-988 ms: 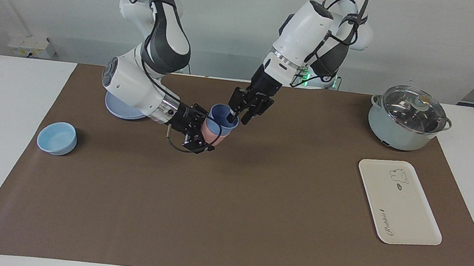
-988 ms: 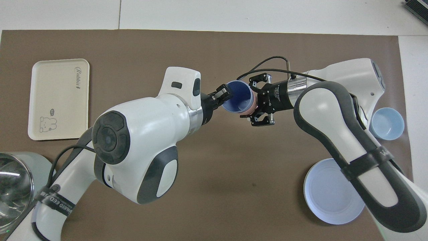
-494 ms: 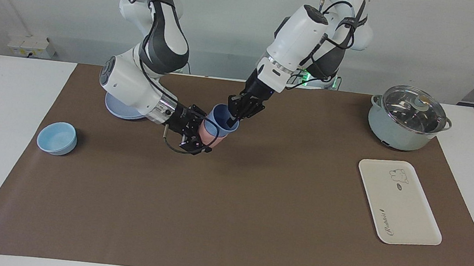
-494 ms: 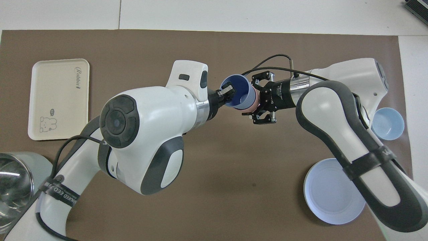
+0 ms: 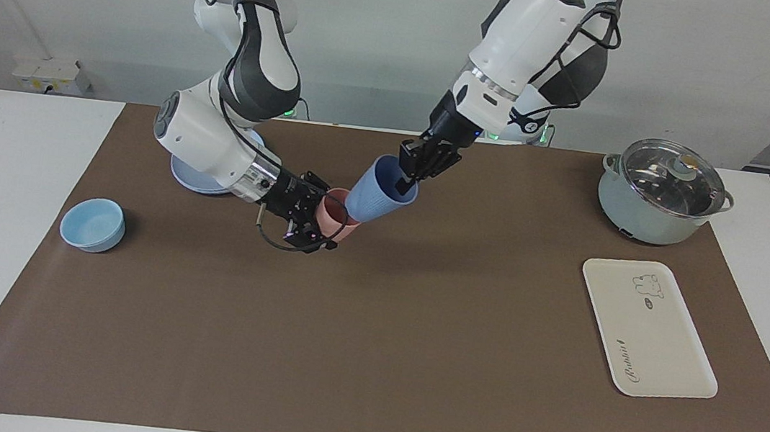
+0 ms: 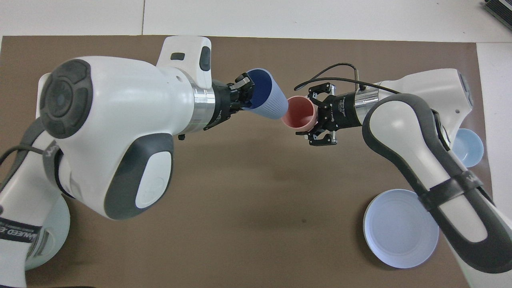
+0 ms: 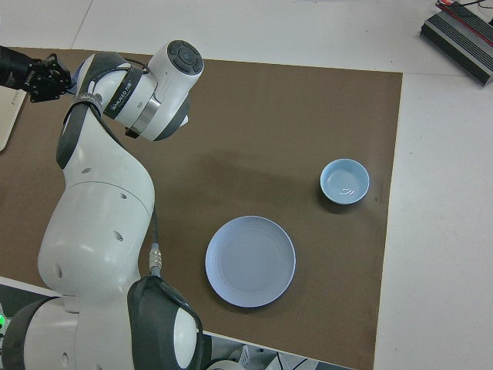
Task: Place cup on tray
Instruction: 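Carry the blue cup with the left gripper and lower onto the tray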
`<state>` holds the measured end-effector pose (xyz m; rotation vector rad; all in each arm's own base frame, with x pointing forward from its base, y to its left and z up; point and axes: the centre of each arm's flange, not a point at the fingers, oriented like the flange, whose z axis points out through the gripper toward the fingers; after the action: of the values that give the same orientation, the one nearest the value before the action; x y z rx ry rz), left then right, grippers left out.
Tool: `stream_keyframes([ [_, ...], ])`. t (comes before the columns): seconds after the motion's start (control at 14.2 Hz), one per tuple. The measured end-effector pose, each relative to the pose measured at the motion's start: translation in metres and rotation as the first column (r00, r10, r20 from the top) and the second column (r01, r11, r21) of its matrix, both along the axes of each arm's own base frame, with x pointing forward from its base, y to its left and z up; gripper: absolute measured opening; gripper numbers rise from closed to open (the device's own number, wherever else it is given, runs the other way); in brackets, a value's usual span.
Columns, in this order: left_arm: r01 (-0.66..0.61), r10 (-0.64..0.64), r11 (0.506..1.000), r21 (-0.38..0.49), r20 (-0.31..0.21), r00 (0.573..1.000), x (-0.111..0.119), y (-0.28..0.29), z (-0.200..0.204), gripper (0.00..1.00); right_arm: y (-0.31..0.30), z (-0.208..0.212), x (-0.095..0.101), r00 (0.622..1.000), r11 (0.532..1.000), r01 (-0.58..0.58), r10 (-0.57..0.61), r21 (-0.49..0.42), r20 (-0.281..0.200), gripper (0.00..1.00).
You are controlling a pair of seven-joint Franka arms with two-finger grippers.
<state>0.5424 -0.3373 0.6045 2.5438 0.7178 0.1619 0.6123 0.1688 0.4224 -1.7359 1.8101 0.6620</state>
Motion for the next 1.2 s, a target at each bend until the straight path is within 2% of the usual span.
stream_keyframes([
  [0.28, -0.010, 0.010, 0.991, 0.136, 0.001, 1.000, 0.032, 0.086, -0.010, 0.06, -0.041, -0.006, 0.007, 0.998, 0.998, 0.055, -0.055, -0.003, -0.003, 0.75],
  [0.56, 0.079, -0.076, 0.966, 0.247, -0.019, 0.997, 0.059, 0.245, -0.065, 0.06, -0.110, -0.028, 0.008, 0.993, 0.990, 0.117, -0.118, 0.084, 0.011, 0.75],
  [0.78, 0.107, -0.105, 0.953, 0.284, -0.019, 0.994, 0.068, 0.344, -0.095, 0.06, -0.155, -0.050, 0.004, 0.992, 0.983, 0.122, -0.123, 0.139, 0.003, 0.75],
  [0.92, 0.139, -0.146, 0.946, 0.294, 0.001, 0.989, 0.074, 0.417, -0.124, 0.06, -0.189, -0.074, 0.001, 0.994, 0.976, 0.107, -0.110, 0.190, 0.009, 0.75],
  [1.06, 0.191, -0.201, 0.931, 0.310, 0.001, 0.980, 0.070, 0.478, -0.154, 0.06, -0.217, -0.104, -0.005, 0.995, 0.961, 0.092, -0.095, 0.262, 0.000, 0.75],
  [1.2, 0.212, -0.231, 0.920, 0.329, 0.021, 0.973, 0.061, 0.511, -0.190, 0.06, -0.233, -0.126, -0.008, 0.997, 0.951, 0.068, -0.073, 0.301, 0.004, 0.75],
])
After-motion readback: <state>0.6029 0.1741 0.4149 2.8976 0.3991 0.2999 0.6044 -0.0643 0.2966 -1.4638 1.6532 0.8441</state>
